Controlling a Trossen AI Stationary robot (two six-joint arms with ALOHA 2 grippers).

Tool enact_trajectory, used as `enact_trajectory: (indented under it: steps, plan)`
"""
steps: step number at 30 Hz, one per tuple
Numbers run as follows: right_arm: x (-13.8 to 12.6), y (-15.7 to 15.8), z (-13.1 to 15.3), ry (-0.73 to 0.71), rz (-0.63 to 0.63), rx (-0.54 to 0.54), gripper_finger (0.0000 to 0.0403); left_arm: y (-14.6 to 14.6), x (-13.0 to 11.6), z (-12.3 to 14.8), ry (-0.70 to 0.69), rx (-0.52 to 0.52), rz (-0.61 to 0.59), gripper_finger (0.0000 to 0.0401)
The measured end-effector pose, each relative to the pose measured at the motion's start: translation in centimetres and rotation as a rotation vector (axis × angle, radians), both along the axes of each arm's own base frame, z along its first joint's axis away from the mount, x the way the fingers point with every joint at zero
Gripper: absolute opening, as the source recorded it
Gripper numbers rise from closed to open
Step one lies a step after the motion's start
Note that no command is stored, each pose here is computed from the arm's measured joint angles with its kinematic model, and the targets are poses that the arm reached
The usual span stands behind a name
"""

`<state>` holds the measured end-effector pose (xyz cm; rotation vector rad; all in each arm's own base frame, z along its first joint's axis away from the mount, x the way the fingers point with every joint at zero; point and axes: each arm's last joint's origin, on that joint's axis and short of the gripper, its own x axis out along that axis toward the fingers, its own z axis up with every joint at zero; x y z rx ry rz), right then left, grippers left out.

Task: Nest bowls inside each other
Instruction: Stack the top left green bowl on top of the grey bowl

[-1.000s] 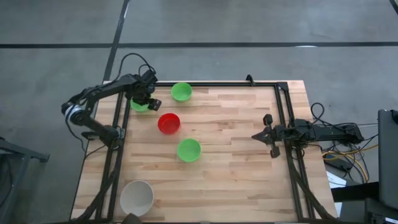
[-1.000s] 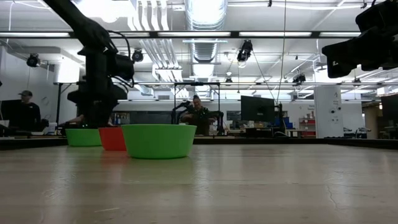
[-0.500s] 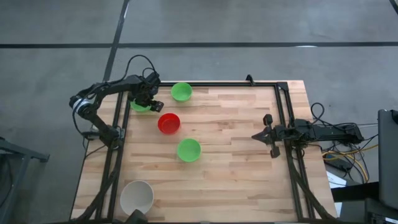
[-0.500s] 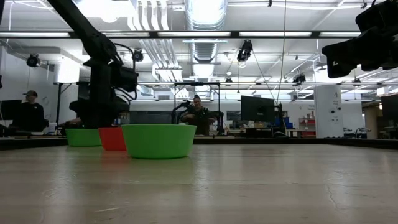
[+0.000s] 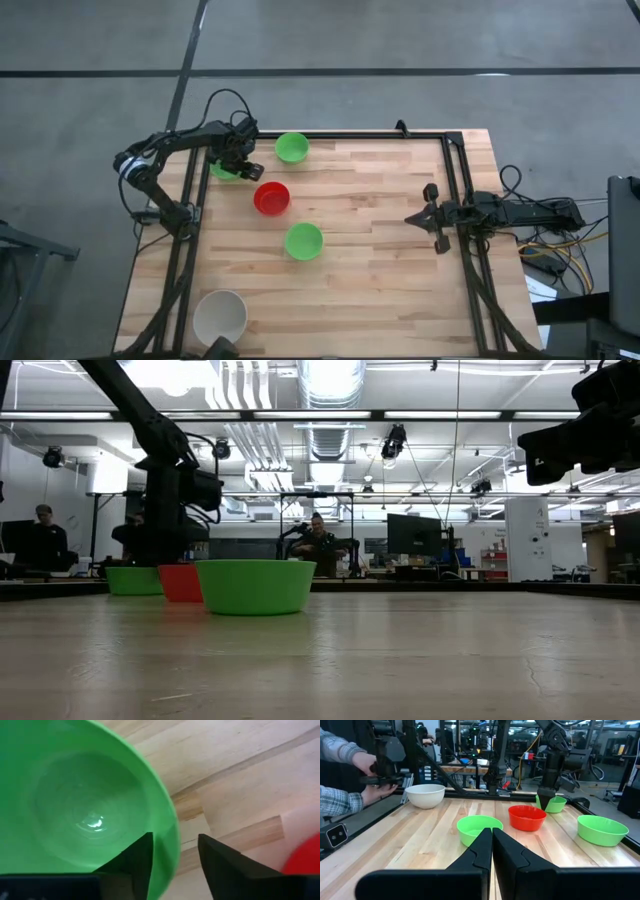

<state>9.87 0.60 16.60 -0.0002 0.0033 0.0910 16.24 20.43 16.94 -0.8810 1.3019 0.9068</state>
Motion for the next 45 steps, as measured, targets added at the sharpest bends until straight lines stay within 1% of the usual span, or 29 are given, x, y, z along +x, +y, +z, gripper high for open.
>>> enact_trajectory:
  steps: [9,15,23,26,30,45]
  plan:
    - [0.0,0.0,0.0,0.0,0.0,0.0,0.0009,-0.03,0.0,0.0,-0.002,-0.005,-0.001,0.01]
    - [0.0,0.0,0.01,0.0,0.0,0.0,0.0009,0.11,0.08,0.02,-0.007,0.013,-0.001,0.0056]
    - [0.0,0.0,0.0,0.0,0.0,0.0,0.0009,0.14,0.04,0.13,0.005,0.027,-0.001,0.0011]
    - [0.0,0.0,0.0,0.0,0.0,0.0,0.0009,0.14,0.04,0.14,0.005,0.027,-0.001,0.0008]
    - [0.0,0.0,0.0,0.0,0.0,0.0,0.0009,0.13,0.04,0.13,0.002,0.025,-0.001,0.0014]
    - [0.0,0.0,0.0,0.0,0.0,0.0,0.0009,0.17,0.02,0.08,0.026,0.042,0.007,0.0017]
